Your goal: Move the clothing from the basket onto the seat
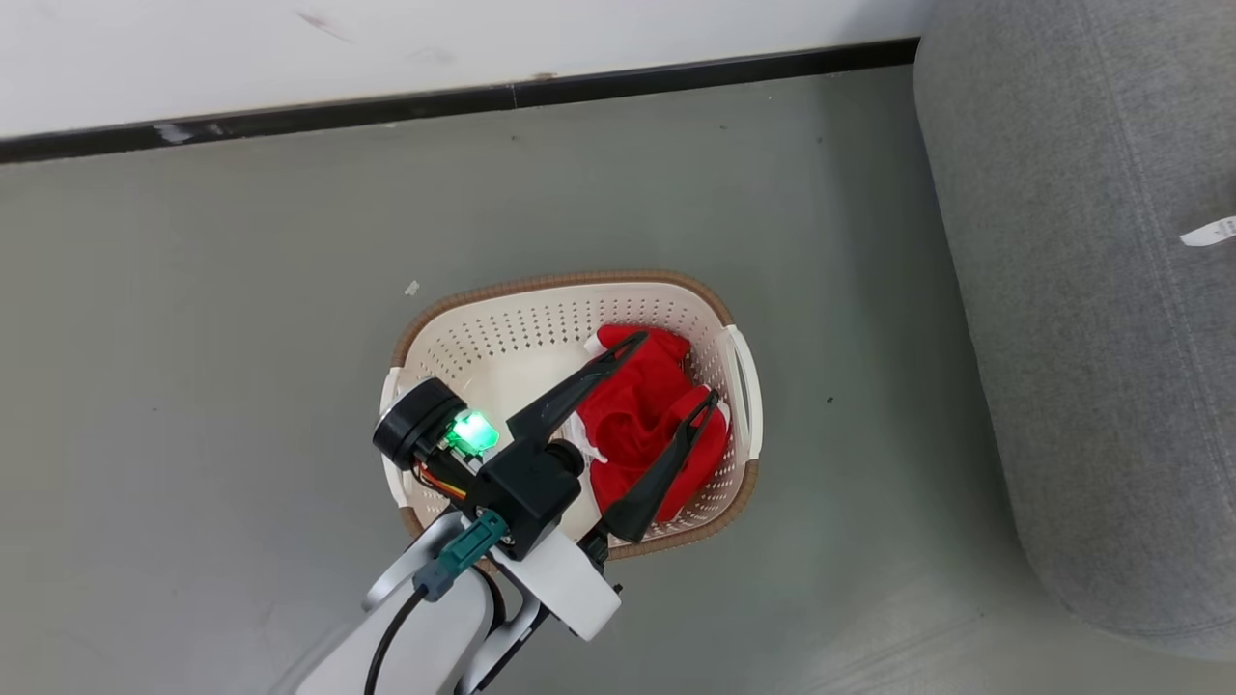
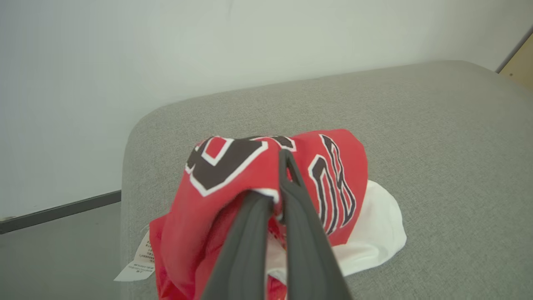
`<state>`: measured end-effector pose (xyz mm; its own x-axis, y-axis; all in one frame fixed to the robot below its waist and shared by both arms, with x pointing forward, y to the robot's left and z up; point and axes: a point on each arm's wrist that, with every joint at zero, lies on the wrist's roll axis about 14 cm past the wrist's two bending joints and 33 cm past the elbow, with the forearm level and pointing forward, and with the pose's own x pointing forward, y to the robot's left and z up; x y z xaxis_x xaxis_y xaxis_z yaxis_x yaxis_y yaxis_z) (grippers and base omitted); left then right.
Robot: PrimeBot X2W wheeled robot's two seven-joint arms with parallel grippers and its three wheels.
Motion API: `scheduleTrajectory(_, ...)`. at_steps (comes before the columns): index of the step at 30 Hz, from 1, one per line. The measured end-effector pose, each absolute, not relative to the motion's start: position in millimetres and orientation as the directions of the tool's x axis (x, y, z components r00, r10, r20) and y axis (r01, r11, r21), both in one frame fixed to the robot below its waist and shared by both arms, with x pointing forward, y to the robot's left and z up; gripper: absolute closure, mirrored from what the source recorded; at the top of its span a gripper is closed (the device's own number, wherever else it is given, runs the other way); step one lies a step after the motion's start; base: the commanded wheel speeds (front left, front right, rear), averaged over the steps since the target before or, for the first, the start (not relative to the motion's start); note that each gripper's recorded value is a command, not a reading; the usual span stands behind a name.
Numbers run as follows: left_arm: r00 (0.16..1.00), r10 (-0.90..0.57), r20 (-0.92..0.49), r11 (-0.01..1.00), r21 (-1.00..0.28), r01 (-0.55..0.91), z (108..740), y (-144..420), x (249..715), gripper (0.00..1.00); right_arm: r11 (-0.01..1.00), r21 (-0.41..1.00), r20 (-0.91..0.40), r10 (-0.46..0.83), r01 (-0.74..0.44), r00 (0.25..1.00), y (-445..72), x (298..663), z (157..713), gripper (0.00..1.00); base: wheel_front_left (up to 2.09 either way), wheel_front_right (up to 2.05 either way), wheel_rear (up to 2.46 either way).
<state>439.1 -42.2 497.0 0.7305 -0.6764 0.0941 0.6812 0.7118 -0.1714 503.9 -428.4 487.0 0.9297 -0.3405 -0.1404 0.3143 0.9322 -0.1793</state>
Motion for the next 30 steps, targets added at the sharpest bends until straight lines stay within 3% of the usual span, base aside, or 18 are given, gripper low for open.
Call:
scheduleTrajectory(7, 0.736, -0.672, 0.089, 0.718, -0.168, 0.676, 491.1, -40.0, 448.7, 0.00, 0.942, -0.161, -0.215, -0.324, 0.293, 0.921, -415.1, 505.7, 448.2, 1.00, 0.00, 0.00, 0.00)
scheduleTrajectory(8, 0.736, -0.671, 0.090, 0.718, -0.169, 0.675, 490.6, -40.0, 449.9, 0.00, 0.944, -0.159, -0.222, -0.319, 0.289, 0.921, -412.8, 505.8, 444.2, 0.89, 0.00, 0.00, 0.00)
scheduleTrajectory(10, 0.737, -0.670, 0.090, 0.719, -0.170, 0.674, 489.3, -39.8, 452.4, 0.00, 0.947, -0.145, -0.231, -0.315, 0.288, 0.921, -409.4, 505.8, 437.6, 0.48, 0.00, 0.00, 0.00)
scheduleTrajectory(11, 0.738, -0.669, 0.089, 0.719, -0.172, 0.673, 488.4, -40.0, 453.1, 0.00, 0.947, -0.140, -0.231, -0.315, 0.289, 0.921, -408.5, 505.5, 435.6, 0.19, 0.00, 0.00, 0.00)
scheduleTrajectory(12, 0.738, -0.670, 0.086, 0.719, -0.174, 0.673, 486.9, -40.2, 453.6, 0.00, 0.948, -0.139, -0.234, -0.314, 0.288, 0.920, -407.9, 505.0, 433.5, 0.00, 0.00, 0.00, 0.00)
scheduleTrajectory(25, 0.724, -0.683, 0.095, 0.706, -0.172, 0.688, 482.5, -46.6, 461.5, 0.00, 0.967, -0.145, -0.217, -0.238, 0.210, 0.947, -383.5, 499.3, 432.2, 0.00, 0.00, 0.00, 0.00)
scheduleTrajectory(30, 0.738, -0.668, 0.094, 0.724, -0.146, 0.674, 481.4, -38.1, 468.9, 0.00, 0.980, -0.104, -0.246, -0.190, 0.169, 0.950, -360.3, 479.8, 419.3, 0.00, 0.00, 0.00, 0.00)
